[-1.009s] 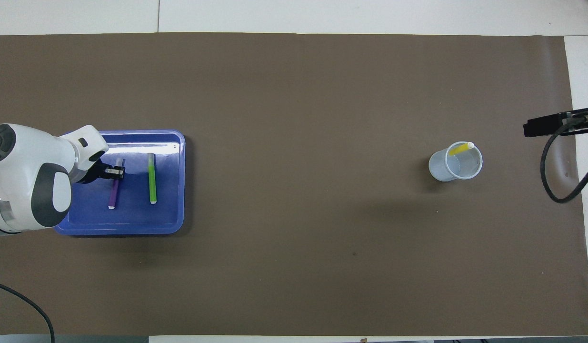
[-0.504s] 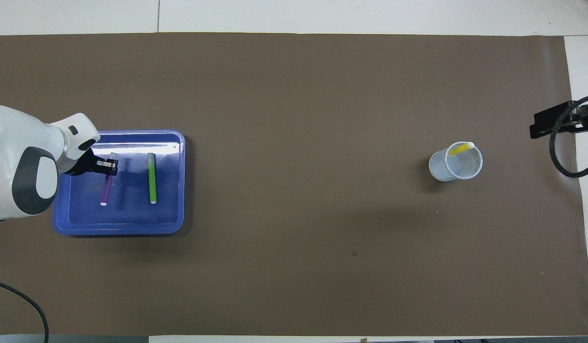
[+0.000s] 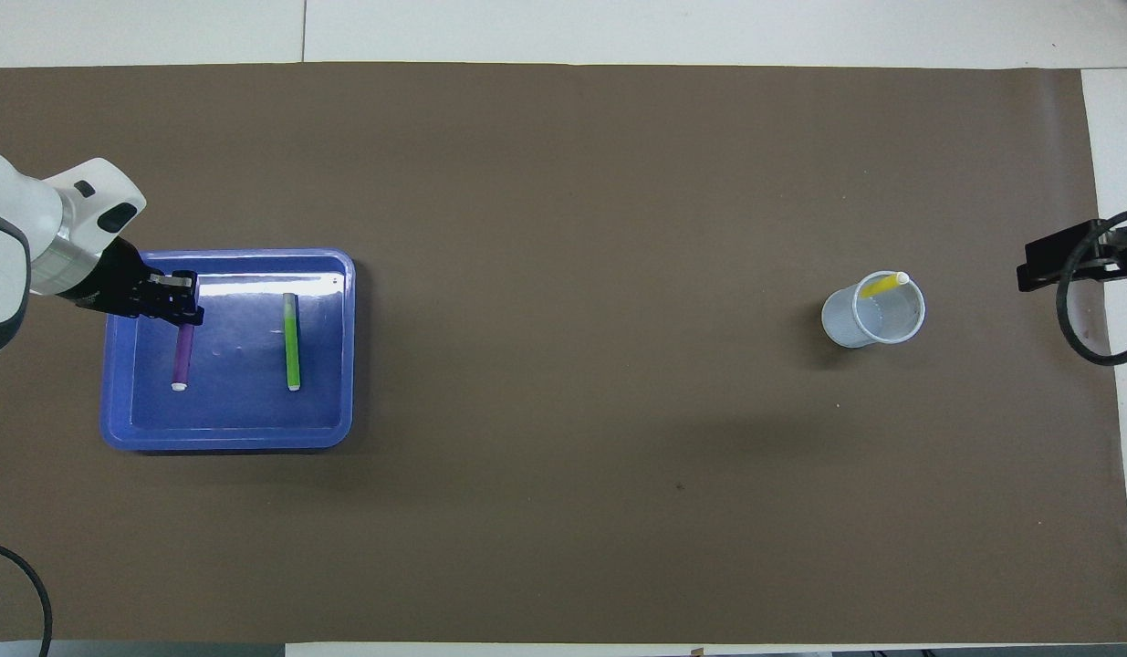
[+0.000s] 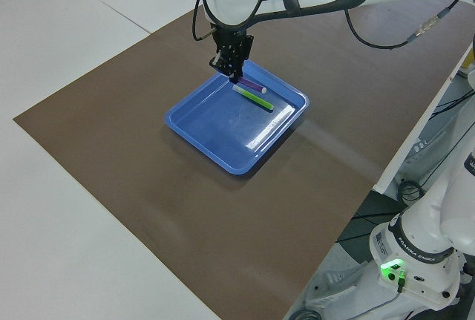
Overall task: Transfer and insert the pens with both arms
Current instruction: 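Grasp the purple pen in the tray with the left gripper, then lift the purple pen with the left gripper while the right gripper approaches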
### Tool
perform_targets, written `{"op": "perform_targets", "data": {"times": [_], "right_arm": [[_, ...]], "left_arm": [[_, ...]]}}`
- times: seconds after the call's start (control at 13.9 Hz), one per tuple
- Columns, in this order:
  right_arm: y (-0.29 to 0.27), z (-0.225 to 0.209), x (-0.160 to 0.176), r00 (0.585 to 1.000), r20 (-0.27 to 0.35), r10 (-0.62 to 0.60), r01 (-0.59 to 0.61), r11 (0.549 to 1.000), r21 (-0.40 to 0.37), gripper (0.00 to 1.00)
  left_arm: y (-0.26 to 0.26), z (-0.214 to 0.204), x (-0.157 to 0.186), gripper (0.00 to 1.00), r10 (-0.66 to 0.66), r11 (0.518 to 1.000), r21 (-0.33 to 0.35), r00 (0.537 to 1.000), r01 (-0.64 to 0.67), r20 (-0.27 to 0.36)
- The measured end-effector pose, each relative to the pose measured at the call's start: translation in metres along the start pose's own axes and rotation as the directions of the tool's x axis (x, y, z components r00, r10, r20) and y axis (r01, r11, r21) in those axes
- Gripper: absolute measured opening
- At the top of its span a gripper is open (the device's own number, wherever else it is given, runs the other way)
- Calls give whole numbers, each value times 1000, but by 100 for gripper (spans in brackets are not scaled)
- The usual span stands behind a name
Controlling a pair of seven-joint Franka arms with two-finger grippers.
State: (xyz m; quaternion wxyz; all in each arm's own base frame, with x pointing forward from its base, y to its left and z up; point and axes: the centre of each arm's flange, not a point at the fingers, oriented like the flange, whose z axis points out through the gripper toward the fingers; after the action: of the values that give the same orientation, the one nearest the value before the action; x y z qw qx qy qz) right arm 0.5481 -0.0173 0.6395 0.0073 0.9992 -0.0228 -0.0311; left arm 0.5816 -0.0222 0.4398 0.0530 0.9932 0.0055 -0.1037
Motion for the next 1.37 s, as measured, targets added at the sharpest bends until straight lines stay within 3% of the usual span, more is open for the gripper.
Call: {"op": "perform_targets", "data": {"times": [0.29, 0.43, 0.58, 0.86, 1.08, 1.22, 1.37], "right_arm": [[1, 3, -1, 1000, -10, 3, -3, 1000, 8, 100], [0, 3, -1, 1000, -15, 1, -1, 1000, 12, 100], [-11, 1, -1, 1000, -21, -8, 10, 997, 81, 100], [-64, -8, -1, 999, -31, 37, -25, 948, 316, 100], [-129, -18, -5, 997, -24, 73, -53, 879, 474, 100], [-170, -21, -9, 996, -23, 92, -65, 840, 539, 100], [-215, -21, -17, 991, -23, 134, -97, 814, 573, 100]], "left_arm": [[59, -54, -28, 17, -243, 962, -124, 969, 245, 31], [86, -77, -47, 17, -379, 901, -201, 923, 384, 64], [111, -93, -62, 17, -512, 808, -260, 848, 529, 133], [161, -111, -86, 17, -670, 582, -297, 654, 757, 352], [184, -117, -99, 17, -733, 358, -251, 438, 899, 521], [211, -110, -111, 17, -765, 207, -221, 298, 953, 571], [245, -96, -131, 17, -779, 93, -193, 192, 977, 597]]}}
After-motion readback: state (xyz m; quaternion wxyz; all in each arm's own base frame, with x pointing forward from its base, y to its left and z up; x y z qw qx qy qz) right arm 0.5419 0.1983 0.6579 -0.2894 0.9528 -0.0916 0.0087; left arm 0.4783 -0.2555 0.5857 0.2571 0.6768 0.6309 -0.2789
